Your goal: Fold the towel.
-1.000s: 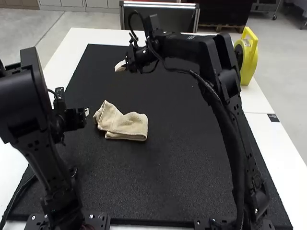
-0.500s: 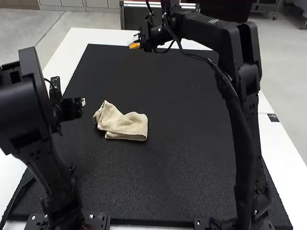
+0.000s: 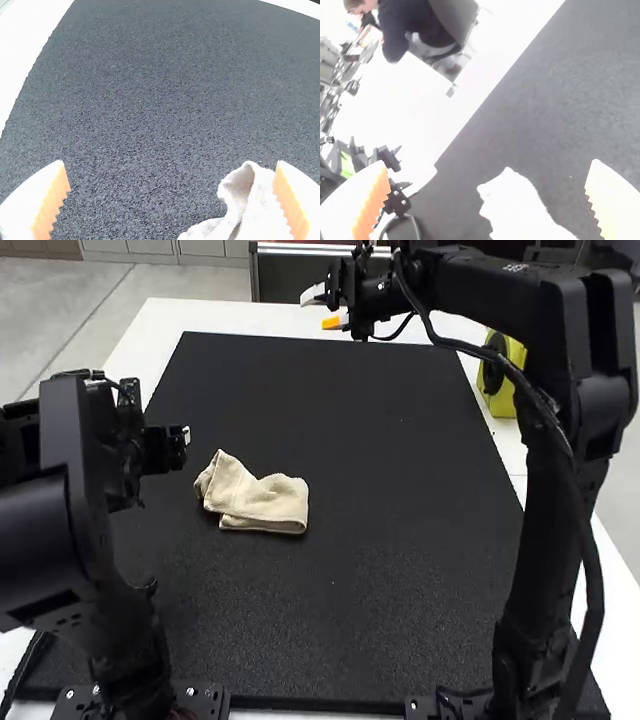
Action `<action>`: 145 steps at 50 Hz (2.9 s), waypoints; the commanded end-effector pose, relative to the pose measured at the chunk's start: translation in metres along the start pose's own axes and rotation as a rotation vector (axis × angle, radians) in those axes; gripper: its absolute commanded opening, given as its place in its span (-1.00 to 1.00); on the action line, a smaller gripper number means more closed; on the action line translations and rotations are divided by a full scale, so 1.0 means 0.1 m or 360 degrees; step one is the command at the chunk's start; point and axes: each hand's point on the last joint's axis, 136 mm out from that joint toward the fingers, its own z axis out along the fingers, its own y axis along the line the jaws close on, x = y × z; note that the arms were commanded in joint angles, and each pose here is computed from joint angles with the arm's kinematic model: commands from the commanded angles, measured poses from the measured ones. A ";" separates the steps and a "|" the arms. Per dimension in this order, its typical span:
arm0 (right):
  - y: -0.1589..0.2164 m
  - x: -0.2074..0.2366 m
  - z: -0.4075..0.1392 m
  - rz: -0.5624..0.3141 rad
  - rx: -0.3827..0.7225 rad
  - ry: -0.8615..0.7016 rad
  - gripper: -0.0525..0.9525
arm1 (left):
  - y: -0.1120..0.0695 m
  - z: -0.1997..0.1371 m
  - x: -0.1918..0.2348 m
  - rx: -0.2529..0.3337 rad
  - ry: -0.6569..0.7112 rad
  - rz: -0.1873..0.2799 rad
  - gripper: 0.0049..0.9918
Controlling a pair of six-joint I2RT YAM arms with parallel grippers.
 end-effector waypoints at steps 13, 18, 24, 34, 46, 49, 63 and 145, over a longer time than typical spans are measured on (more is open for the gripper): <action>-0.23 -0.02 -0.91 0.0013 0.0240 -0.0300 0.91 | -0.26 -0.14 -0.50 -0.0132 -0.0219 0.0137 0.94; -0.32 0.10 -1.07 0.0010 0.0290 -0.0350 0.91 | -0.31 -0.18 -0.52 -0.0151 -0.0246 0.0154 0.94; -0.43 0.22 -1.31 -0.0020 0.0372 -0.0472 0.91 | -0.37 -0.23 -0.49 -0.0158 -0.0261 0.0167 0.94; -0.76 0.47 -1.67 0.0053 0.0507 -0.0667 0.91 | -0.33 -0.34 -0.54 -0.0230 -0.0344 0.0173 0.94; -1.06 0.78 -2.06 0.0077 0.0655 -0.0818 0.91 | -0.32 -0.48 -0.52 -0.0258 -0.0418 0.0181 0.94; -1.05 0.80 -2.11 0.0046 0.0670 -0.0848 0.91 | -0.33 -0.51 -0.51 -0.0261 -0.0432 0.0182 0.94; -1.18 1.10 -2.21 -0.0001 0.0761 -0.0861 0.91 | -0.33 -0.66 -0.53 -0.0286 -0.0525 0.0192 0.94; -0.35 1.52 -3.36 -0.0698 0.1263 -0.1523 0.91 | -0.63 -1.30 -0.42 -0.0176 -0.0934 0.0435 0.94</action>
